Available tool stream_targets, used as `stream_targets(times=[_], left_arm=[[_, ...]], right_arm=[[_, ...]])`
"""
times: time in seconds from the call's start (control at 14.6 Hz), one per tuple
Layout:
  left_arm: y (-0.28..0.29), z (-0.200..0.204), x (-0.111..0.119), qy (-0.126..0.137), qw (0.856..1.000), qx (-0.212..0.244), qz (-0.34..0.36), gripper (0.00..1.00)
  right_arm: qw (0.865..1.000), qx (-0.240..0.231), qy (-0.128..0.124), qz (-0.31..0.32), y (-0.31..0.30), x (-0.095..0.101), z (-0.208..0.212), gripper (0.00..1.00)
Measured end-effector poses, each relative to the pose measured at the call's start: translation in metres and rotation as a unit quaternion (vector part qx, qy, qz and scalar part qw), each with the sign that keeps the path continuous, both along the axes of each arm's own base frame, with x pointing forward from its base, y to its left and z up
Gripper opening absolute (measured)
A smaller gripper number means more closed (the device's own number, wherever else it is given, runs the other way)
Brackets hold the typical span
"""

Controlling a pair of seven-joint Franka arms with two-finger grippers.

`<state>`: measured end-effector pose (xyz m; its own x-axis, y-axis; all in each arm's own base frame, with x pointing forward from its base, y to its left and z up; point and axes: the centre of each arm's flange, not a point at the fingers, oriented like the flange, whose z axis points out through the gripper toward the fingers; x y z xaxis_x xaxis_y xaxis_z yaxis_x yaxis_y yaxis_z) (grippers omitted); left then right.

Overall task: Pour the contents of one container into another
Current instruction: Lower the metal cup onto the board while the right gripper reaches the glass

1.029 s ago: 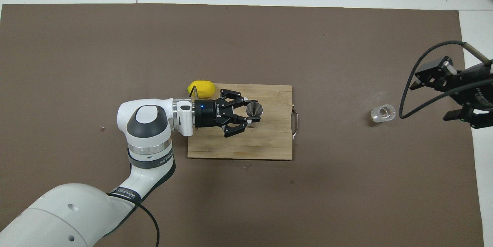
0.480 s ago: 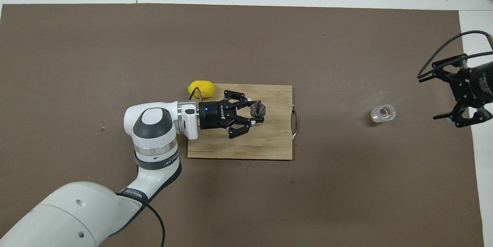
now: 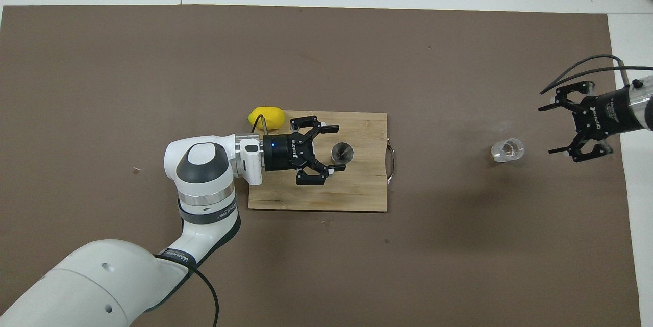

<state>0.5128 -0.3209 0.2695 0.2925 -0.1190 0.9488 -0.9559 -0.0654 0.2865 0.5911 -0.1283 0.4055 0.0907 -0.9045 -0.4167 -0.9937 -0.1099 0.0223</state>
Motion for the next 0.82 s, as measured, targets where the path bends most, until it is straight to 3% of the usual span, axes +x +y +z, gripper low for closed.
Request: stream_targets(times=[0.55,0.82], left_arm=[[0.018,-0.023,-0.015,-0.001,1.0,0.008,-0.011,1.0],[0.04,-0.025,-0.013,-0.001,1.0,0.009,-0.014,1.0]], right_arm=[[0.997,0.073,0.004,-0.022,-0.061,-0.023,-0.103,0.96],[0.991,0.129,0.003,-0.031,-0.052,-0.034,-0.136,0.93]])
